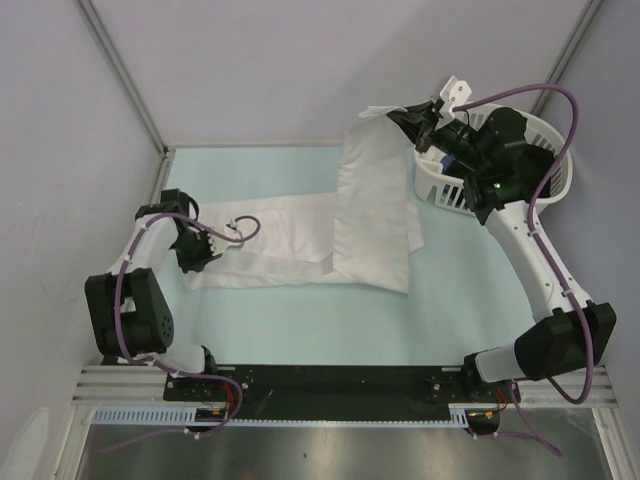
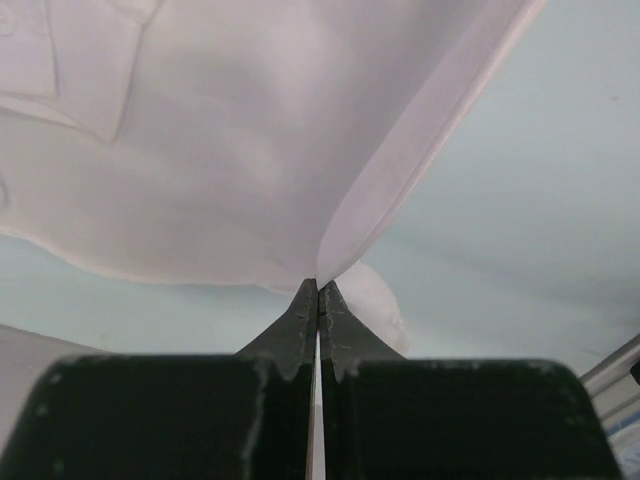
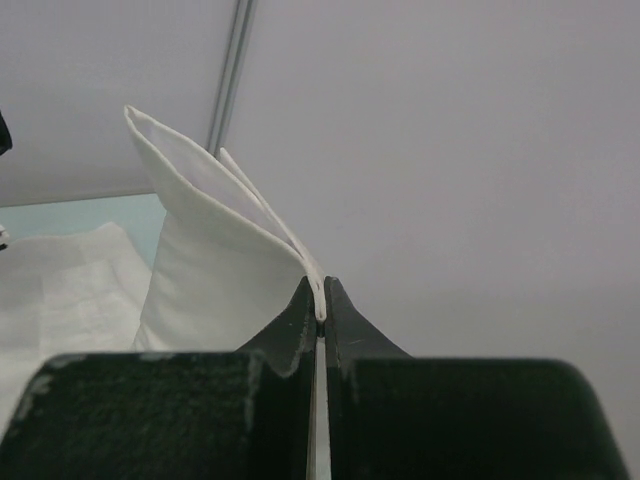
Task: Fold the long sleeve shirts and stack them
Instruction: Fold the shirt
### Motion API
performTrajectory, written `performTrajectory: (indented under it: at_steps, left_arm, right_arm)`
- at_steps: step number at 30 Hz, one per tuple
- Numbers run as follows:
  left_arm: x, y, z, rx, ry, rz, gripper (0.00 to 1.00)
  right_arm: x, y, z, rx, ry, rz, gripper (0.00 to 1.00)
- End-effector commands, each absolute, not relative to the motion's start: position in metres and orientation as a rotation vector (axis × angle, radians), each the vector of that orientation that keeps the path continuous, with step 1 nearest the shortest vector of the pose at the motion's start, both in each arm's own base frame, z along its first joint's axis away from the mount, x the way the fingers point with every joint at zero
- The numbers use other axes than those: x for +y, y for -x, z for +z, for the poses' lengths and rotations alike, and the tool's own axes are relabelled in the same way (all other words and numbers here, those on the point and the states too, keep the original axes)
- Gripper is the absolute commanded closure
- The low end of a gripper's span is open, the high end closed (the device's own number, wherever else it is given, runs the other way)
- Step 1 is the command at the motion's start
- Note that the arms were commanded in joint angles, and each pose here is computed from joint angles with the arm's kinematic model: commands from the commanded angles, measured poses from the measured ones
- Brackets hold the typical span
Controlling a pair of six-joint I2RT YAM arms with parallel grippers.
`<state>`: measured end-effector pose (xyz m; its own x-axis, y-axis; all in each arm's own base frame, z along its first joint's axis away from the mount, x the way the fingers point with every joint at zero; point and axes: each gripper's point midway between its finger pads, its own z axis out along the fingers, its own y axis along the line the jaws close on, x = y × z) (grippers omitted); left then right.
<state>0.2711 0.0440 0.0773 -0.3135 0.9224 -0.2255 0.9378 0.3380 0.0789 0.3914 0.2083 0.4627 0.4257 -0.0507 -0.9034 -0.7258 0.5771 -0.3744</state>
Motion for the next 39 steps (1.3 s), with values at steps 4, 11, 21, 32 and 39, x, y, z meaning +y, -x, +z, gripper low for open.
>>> performTrajectory:
  at_steps: [4,11,21,32,39]
  left_arm:
    - [0.050,-0.314,0.078,2.397,-1.558,-0.056,1.00]
    - [0.054,-0.337,0.075,2.399,-1.547,-0.052,1.00]
    - [0.055,-0.356,0.065,2.422,-1.541,-0.099,0.97]
    - [0.062,-0.374,0.062,2.451,-1.476,-0.125,0.64]
    - [0.076,-0.374,0.098,2.461,-1.190,-0.250,0.48]
  right_arm:
    - [0.213,-0.421,0.515,0.856,0.860,0.376,1.00]
    - [0.231,-0.451,0.508,0.814,0.913,0.368,1.00]
    - [0.245,-0.490,0.488,0.810,0.941,0.343,1.00]
    - [0.250,-0.494,0.450,0.862,1.008,0.350,1.00]
    - [0.246,-0.486,0.443,0.883,1.011,0.363,1.00]
